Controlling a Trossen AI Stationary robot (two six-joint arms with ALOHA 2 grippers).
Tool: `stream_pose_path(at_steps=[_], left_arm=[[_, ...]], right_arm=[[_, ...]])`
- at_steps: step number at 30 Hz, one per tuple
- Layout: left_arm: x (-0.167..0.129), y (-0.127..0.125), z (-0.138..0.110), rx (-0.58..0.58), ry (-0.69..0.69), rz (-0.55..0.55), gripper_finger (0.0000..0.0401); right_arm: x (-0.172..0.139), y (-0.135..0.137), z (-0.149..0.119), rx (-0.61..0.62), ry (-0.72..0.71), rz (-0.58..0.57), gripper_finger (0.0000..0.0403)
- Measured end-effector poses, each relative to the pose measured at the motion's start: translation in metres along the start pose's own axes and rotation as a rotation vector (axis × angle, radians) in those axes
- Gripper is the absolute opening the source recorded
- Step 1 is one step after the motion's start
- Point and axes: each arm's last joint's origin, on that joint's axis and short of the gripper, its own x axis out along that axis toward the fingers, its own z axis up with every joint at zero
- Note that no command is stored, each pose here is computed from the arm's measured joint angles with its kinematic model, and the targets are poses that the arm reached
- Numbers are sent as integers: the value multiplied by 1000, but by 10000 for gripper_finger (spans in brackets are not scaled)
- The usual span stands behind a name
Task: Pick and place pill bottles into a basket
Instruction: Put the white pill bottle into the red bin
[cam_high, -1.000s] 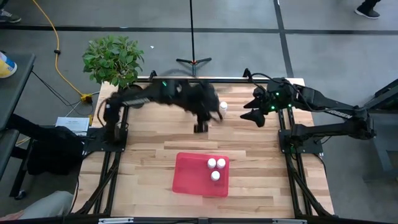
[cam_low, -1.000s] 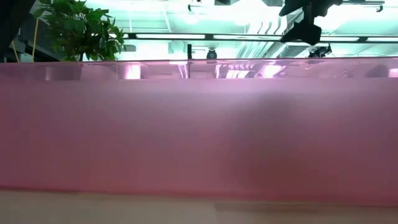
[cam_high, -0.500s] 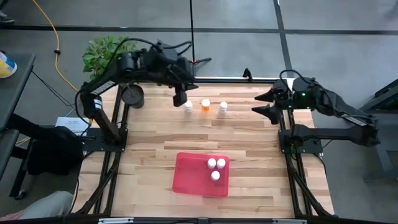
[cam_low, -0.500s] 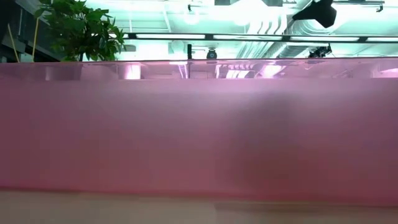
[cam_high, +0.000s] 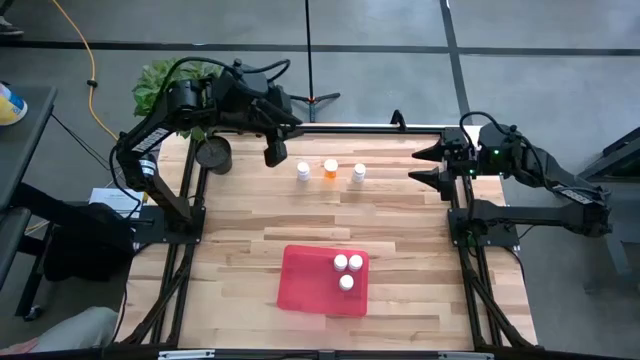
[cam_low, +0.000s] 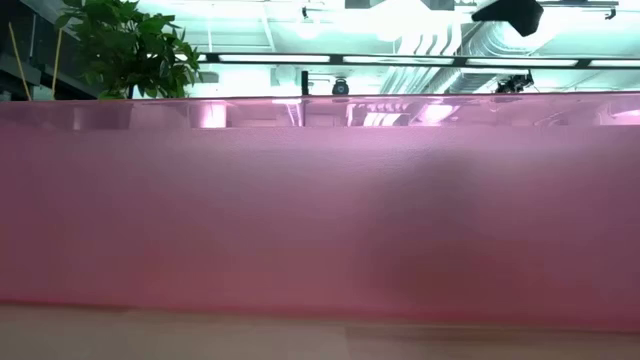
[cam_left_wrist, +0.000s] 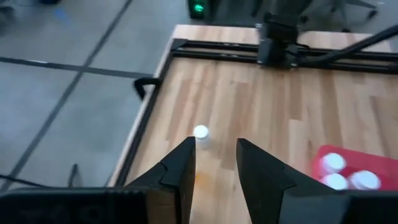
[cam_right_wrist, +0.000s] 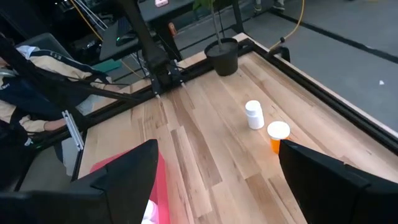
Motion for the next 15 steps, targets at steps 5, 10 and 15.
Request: stream_pose_path(at_steps=[5, 10, 15], left_arm=[[-9, 11, -6, -19, 35, 107, 149], [4, 32, -14, -56, 82, 172, 149], [47, 57, -30, -86, 119, 230, 149]], right_arm=[[-6, 3, 7, -29, -28, 11, 323], [-10, 5, 10, -60, -40, 15, 323], [-10, 5, 9, -66, -27, 12, 323]])
